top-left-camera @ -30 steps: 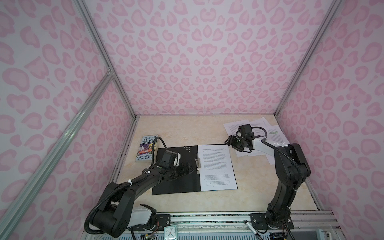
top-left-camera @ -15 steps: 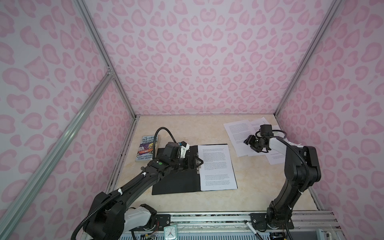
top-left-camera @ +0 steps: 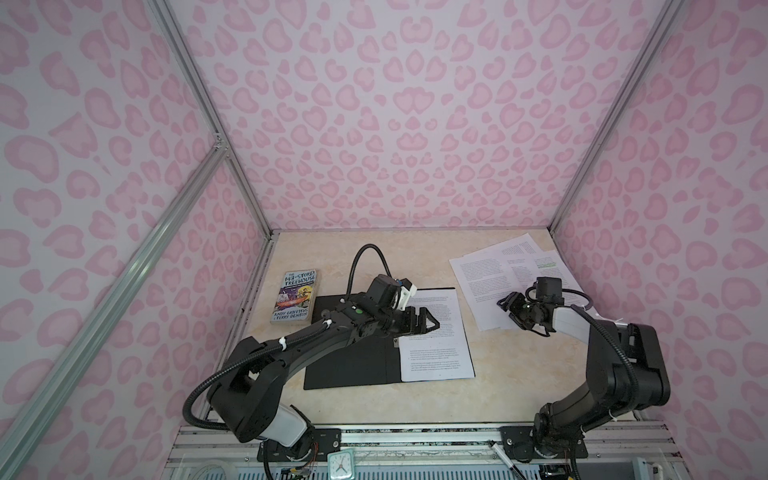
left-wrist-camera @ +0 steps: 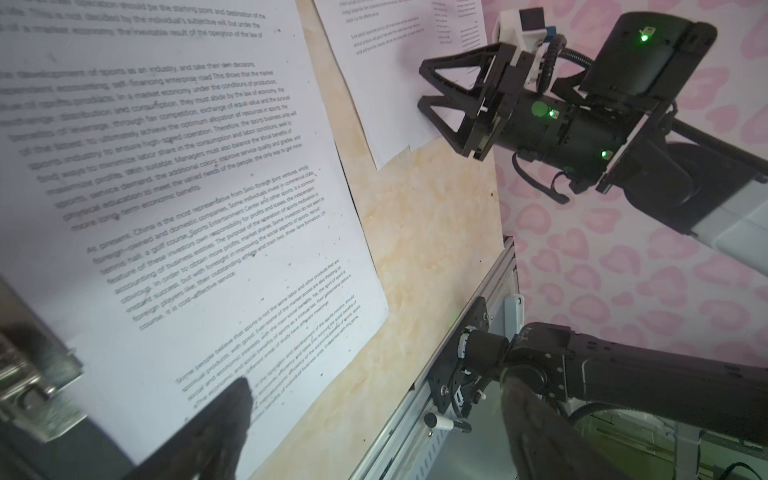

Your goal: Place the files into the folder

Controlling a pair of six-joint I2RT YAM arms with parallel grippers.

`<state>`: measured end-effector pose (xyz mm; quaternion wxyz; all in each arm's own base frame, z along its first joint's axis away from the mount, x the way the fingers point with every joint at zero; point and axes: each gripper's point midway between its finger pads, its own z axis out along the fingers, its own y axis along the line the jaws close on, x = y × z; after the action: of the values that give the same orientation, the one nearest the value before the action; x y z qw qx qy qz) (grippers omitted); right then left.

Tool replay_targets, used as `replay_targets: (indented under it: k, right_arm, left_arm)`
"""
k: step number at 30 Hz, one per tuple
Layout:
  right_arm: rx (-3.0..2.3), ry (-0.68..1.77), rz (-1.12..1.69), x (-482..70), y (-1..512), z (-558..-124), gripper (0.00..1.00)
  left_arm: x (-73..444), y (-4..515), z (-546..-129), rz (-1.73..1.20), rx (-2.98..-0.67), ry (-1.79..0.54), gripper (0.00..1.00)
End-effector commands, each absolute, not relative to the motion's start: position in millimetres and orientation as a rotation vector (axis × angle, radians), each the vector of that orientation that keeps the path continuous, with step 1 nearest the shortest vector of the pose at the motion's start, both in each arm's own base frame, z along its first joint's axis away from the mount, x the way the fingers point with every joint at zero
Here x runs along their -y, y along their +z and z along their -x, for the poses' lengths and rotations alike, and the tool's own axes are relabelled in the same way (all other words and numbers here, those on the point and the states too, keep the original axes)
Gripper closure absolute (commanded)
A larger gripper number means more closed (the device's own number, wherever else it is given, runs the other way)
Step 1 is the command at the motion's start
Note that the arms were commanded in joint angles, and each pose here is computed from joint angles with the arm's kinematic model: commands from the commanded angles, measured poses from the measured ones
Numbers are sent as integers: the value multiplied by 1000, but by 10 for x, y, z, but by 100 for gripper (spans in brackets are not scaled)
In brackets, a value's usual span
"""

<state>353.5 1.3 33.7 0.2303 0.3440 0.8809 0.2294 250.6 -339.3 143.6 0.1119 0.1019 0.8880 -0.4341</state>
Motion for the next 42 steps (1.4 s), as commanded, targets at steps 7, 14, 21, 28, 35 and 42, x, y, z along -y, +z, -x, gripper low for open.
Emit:
replay_targets:
  k: [7,14,21,28,35,42]
  right_arm:
    - [-2317,624,-1062,320,444,-3834,40]
    - [-2324,642,-1074,345,361,-3891,40]
    - [-2347,691,-1103,287,238,-3768,40]
    - [-2354,723,-1124,239,168,-3699,41]
    - [-2361,748,-1143,226,110,-3667,41]
    - [-2358,766,-1157,224,81,-3636,42]
  left_arm:
    - [4267,1291,-2845,-256,-2616,-1287,13]
    - [4685,1022,-3225,-9,-2651,-1268,14]
    - [4966,818,-3495,78,-2648,-1220,2]
    - [5116,621,-3623,151,-2661,-1211,0]
    - [5179,457,-3678,172,-2679,-1169,0]
    - [5138,313,-3711,274,-2679,-1156,0]
